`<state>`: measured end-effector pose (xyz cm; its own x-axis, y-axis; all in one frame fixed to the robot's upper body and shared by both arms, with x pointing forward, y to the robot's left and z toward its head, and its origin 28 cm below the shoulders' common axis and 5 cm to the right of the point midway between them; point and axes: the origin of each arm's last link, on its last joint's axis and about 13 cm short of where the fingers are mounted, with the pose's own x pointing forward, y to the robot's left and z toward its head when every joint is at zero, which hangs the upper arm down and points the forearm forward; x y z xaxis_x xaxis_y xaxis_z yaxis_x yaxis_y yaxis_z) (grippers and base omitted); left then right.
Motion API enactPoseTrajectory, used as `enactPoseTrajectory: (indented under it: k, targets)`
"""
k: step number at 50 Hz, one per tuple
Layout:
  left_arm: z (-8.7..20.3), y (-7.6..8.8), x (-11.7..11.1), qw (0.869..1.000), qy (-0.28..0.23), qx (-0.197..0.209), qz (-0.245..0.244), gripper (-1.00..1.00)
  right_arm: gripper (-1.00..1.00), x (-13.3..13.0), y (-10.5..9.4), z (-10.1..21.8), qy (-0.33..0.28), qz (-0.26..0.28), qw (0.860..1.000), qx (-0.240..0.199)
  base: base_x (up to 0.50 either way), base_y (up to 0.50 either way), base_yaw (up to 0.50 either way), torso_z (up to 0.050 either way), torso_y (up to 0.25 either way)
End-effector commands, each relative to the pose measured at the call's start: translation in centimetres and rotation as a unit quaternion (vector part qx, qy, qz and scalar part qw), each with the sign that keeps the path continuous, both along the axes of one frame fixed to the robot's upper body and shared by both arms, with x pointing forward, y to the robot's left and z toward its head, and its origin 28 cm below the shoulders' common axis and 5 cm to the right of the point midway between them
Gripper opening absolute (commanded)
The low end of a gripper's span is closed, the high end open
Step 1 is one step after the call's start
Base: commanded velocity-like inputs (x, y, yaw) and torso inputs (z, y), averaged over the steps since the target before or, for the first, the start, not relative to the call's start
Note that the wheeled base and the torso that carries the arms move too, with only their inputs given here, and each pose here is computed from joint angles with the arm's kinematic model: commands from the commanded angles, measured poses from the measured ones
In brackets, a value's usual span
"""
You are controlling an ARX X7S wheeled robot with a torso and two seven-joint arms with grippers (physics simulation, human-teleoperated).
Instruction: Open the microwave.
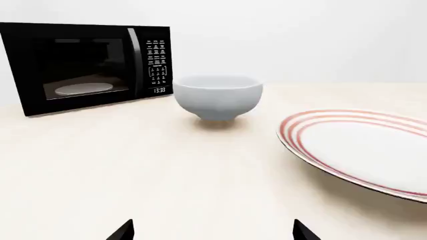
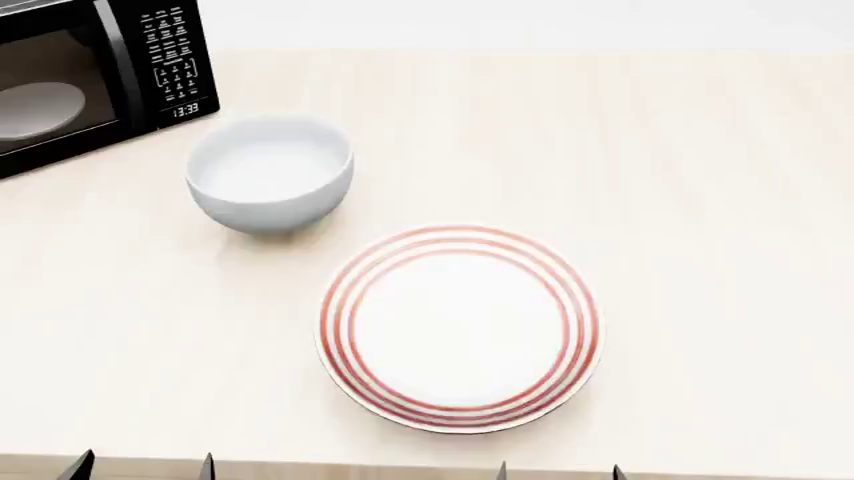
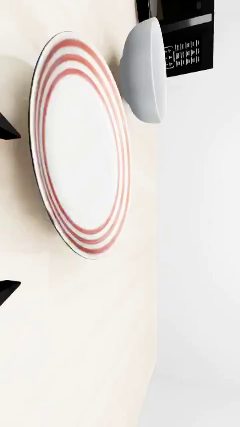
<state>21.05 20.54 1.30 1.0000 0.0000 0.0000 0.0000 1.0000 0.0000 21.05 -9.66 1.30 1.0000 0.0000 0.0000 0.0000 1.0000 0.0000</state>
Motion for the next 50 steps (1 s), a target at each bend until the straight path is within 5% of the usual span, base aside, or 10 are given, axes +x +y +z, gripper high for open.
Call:
enactPoseTrajectory:
  k: [1, 10, 50]
  targets:
    - [0.01, 0.00, 0.00, 1.000, 0.000, 0.000, 0.000, 1.00, 1.00, 0.06, -0.14, 0.06, 0.002, -0.006, 1.000, 0.008, 0.00, 0.00, 0.00, 0.000, 0.000]
    - [0.03, -0.01, -0.04, 1.000, -0.001, 0.002, 0.000, 1.00, 1.00, 0.05, -0.02, 0.08, -0.004, -0.003, 1.000, 0.001, 0.00, 0.04, 0.00, 0.000, 0.000]
    - [-0.02, -0.07, -0.24, 1.000, 0.000, 0.002, -0.001, 1.00, 1.00, -0.07, 0.05, 0.12, -0.005, 0.005, 1.000, 0.002, 0.02, 0.43, 0.00, 0.000, 0.000]
